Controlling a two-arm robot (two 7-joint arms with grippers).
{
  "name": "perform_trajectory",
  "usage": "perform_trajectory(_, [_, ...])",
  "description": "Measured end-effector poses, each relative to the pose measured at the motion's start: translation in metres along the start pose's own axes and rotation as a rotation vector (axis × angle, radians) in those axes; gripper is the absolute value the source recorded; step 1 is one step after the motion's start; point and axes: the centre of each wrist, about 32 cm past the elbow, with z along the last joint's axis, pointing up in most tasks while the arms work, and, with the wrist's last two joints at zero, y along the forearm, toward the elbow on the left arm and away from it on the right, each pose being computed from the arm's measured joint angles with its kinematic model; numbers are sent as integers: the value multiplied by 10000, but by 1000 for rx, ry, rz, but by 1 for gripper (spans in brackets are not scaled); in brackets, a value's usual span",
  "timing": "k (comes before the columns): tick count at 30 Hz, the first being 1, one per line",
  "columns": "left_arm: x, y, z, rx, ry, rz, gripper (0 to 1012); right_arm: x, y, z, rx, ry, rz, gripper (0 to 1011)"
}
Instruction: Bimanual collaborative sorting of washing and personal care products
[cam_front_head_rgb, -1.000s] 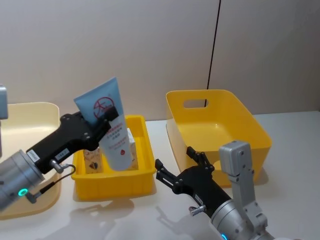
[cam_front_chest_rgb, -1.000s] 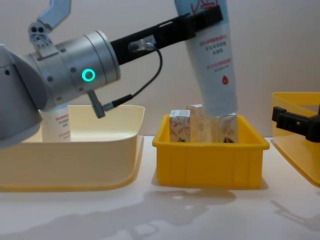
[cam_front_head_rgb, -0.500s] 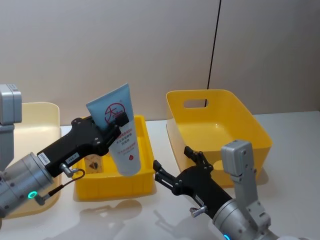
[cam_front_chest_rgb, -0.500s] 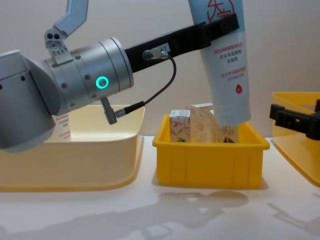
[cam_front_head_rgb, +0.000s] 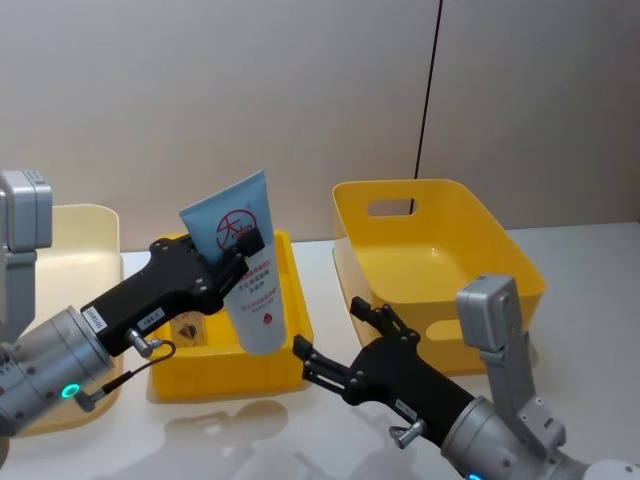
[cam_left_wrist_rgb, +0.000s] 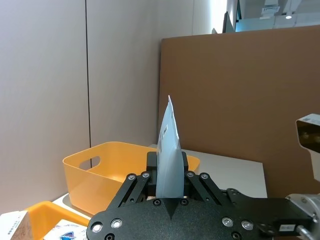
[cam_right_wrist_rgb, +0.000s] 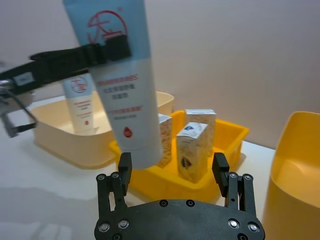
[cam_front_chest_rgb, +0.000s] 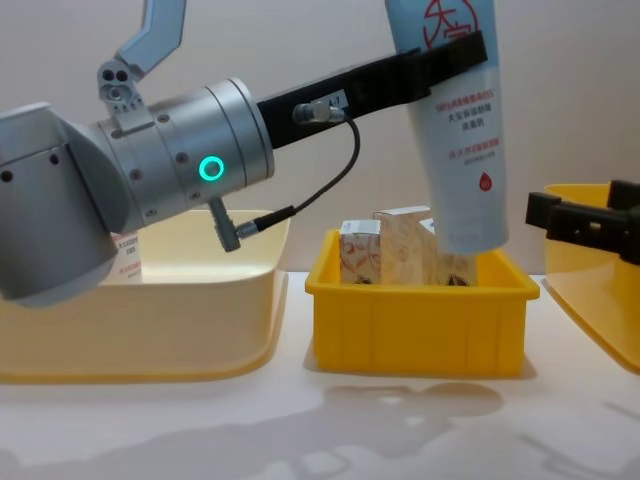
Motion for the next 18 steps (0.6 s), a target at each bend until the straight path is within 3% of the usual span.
perform_trajectory(11, [-2,-7,-5,1,0,-3,227,104,-84,180,-1,4,149,1001])
perform_trajectory(18, [-3,-10,-6,2,0,-4,226,102,-76,249,8,-8,170,1001])
